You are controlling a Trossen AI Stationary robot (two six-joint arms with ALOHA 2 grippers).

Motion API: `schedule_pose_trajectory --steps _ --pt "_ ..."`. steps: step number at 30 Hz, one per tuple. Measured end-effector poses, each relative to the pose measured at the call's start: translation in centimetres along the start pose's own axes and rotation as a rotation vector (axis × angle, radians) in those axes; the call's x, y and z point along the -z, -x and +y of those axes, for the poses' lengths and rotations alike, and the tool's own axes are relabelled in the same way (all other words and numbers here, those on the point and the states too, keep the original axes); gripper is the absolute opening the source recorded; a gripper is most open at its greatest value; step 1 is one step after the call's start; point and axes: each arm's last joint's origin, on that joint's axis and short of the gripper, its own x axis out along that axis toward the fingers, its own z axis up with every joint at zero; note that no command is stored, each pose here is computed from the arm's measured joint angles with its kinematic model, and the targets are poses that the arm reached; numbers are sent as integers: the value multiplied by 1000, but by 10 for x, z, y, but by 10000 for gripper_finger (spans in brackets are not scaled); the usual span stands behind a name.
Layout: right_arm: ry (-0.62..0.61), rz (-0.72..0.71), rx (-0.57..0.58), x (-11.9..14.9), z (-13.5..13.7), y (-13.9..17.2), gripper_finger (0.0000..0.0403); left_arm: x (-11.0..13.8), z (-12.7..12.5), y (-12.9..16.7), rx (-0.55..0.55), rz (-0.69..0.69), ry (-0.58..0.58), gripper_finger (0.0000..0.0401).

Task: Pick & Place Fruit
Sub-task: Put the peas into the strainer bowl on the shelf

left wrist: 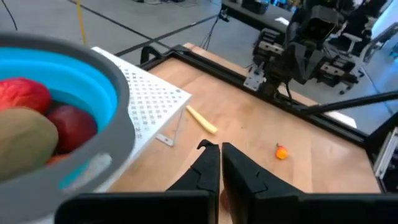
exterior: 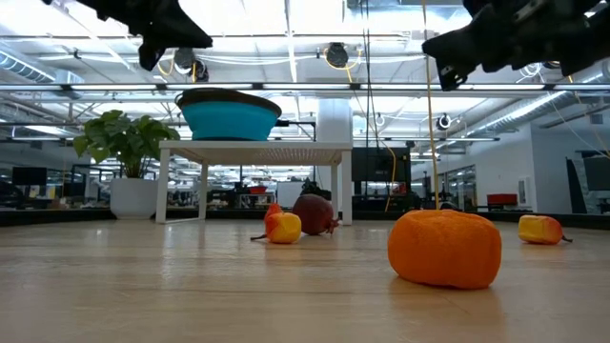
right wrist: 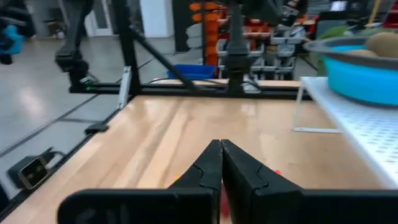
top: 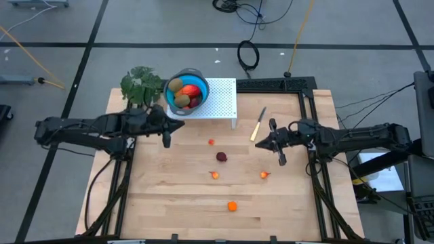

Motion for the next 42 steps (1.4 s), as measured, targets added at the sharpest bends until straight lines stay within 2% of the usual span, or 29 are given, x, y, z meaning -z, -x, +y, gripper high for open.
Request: schedule_pose_trajectory --steps 6,10,19,28,35,42 --pt "51 9 -88 1 16 -3 0 19 -5 2 32 16 -22 2" --pt "58 38 -140 4 25 -4 0 32 -4 1 56 13 -13 10" --pt "63 329 -139 -8 46 -3 0 63 9 4 101 -57 4 9" --pt "49 600 -212 -20 63 -18 0 84 23 19 156 -129 11 2" --pt "76 872 -253 -10 77 -42 0 93 28 25 157 -136 -23 16" --pt "81 994 -260 10 83 -56 18 92 28 26 157 -141 -37 2"
